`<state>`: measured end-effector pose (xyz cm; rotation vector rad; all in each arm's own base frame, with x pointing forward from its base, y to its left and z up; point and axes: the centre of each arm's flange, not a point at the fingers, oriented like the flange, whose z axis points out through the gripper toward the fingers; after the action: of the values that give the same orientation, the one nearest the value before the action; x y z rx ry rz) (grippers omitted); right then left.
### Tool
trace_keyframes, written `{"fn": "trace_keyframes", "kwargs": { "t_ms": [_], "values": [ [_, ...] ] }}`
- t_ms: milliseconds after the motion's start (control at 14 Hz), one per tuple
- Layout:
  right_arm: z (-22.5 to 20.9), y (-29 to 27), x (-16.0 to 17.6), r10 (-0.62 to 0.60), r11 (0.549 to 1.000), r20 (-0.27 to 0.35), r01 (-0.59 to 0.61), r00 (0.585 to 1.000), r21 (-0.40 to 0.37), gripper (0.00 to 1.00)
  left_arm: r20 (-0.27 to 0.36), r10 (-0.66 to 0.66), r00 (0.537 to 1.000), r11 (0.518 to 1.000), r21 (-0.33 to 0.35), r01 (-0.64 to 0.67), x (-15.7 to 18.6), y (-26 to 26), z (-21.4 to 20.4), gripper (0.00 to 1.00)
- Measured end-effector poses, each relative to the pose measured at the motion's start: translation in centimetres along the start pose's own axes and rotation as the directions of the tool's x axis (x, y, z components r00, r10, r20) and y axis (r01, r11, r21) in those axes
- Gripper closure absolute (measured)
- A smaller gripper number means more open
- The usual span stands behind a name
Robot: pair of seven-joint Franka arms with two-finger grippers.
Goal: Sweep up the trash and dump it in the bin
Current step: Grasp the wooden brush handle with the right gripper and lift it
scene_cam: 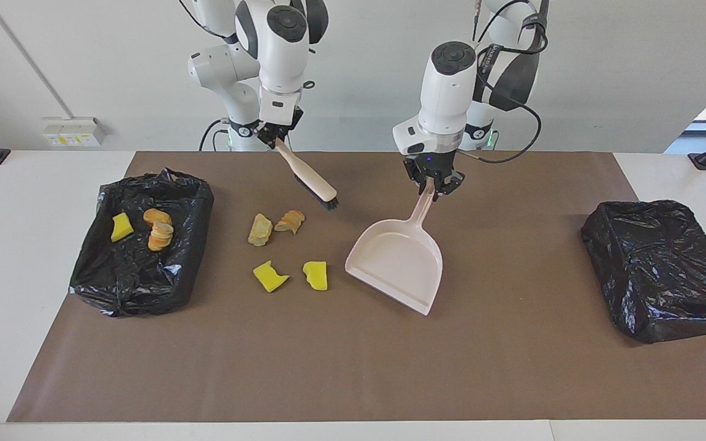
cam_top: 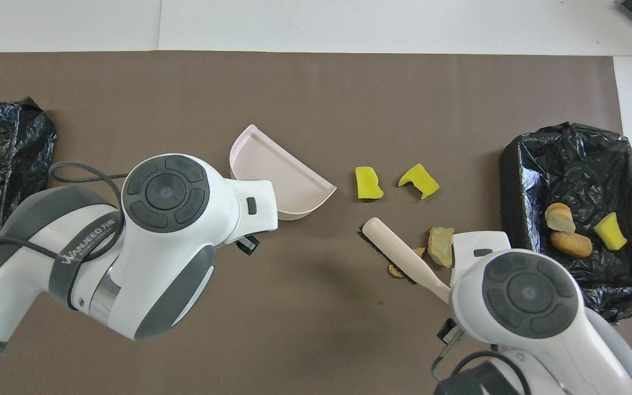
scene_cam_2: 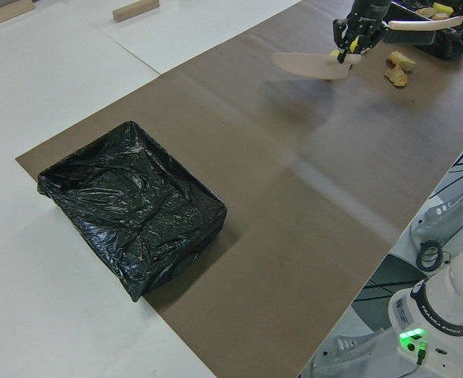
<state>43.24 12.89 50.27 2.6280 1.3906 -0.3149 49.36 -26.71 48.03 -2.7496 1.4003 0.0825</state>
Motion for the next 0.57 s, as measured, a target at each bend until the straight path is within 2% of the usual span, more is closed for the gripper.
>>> {"fn": "trace_keyframes", "kwargs": {
  "t_ms": [358, 573],
  "values": [
    [1.1, 3.7, -0.9, -0.198, 0.980, -0.031, 0.196, 0.980, -0.039, 0.73, 0.068, 0.086, 0.994, 0.996, 0.023, -0.088, -0.8, 0.1, 3.0, 0.67],
    [2.2, 5.0, -0.6, -0.253, 0.967, -0.039, 0.251, 0.967, -0.047, 0.73, 0.093, 0.140, 0.986, 0.988, 0.045, -0.145, -0.6, -0.1, 4.4, 0.67]
  ]
}}
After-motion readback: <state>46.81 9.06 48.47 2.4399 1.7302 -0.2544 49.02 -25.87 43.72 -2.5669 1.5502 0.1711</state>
